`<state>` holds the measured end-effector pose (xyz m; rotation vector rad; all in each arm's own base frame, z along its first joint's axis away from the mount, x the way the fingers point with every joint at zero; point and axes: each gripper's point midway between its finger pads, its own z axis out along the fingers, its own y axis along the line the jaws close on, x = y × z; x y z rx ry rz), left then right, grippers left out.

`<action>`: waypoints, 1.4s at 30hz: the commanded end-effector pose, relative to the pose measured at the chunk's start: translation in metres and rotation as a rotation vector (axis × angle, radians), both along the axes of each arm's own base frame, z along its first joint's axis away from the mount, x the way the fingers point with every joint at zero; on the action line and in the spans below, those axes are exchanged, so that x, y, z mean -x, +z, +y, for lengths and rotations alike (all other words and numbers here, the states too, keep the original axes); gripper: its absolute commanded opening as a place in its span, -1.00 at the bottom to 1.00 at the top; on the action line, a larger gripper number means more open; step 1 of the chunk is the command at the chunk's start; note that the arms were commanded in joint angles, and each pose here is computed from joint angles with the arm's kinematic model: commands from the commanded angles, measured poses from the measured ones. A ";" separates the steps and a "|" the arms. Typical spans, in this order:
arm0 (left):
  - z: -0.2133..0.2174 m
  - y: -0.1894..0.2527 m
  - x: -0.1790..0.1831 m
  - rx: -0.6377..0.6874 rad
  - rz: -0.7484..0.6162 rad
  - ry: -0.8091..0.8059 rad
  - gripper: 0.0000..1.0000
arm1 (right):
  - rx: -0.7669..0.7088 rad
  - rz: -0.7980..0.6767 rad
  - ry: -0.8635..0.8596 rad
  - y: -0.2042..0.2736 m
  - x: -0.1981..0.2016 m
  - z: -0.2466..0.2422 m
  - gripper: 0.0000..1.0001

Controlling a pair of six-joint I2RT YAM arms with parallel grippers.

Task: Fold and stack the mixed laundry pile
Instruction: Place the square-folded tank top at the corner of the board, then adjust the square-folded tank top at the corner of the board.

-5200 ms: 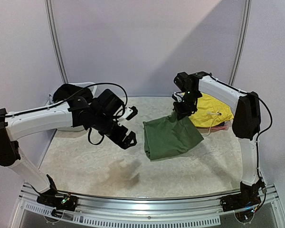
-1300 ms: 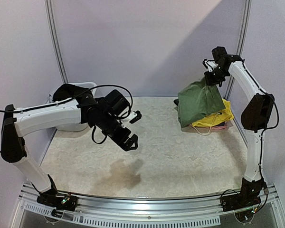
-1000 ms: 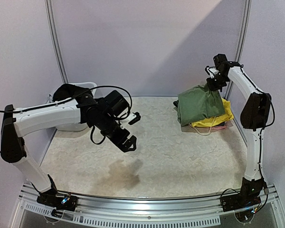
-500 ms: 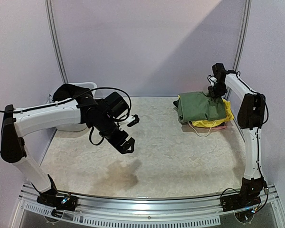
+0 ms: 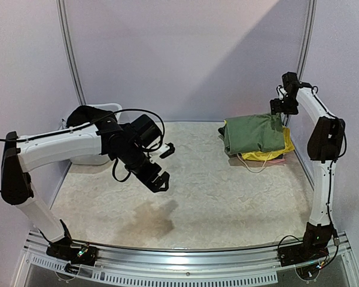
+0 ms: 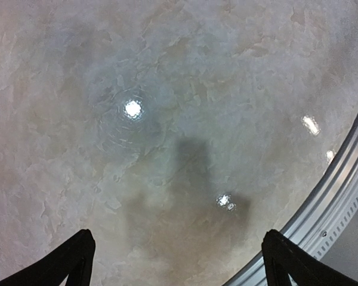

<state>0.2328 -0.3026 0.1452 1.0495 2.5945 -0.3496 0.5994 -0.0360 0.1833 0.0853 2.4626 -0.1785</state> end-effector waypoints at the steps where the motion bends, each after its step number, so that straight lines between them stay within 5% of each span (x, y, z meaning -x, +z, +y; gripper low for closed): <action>1: -0.008 0.010 -0.017 0.040 -0.038 0.034 0.99 | -0.101 -0.016 -0.048 0.054 0.036 -0.001 0.77; 9: -0.021 0.015 -0.027 0.100 -0.064 0.062 0.99 | -0.467 0.126 -0.080 0.029 0.117 0.047 0.65; 15: -0.024 0.014 -0.028 0.121 -0.072 0.073 0.99 | -0.599 0.169 -0.129 0.007 0.162 0.064 0.53; 36: -0.007 0.016 -0.016 0.123 -0.088 0.114 0.99 | -0.522 0.243 -0.240 -0.058 0.148 0.025 0.28; 42: -0.007 0.015 -0.016 0.118 -0.084 0.112 0.99 | -0.545 0.266 -0.227 -0.072 0.141 0.029 -0.02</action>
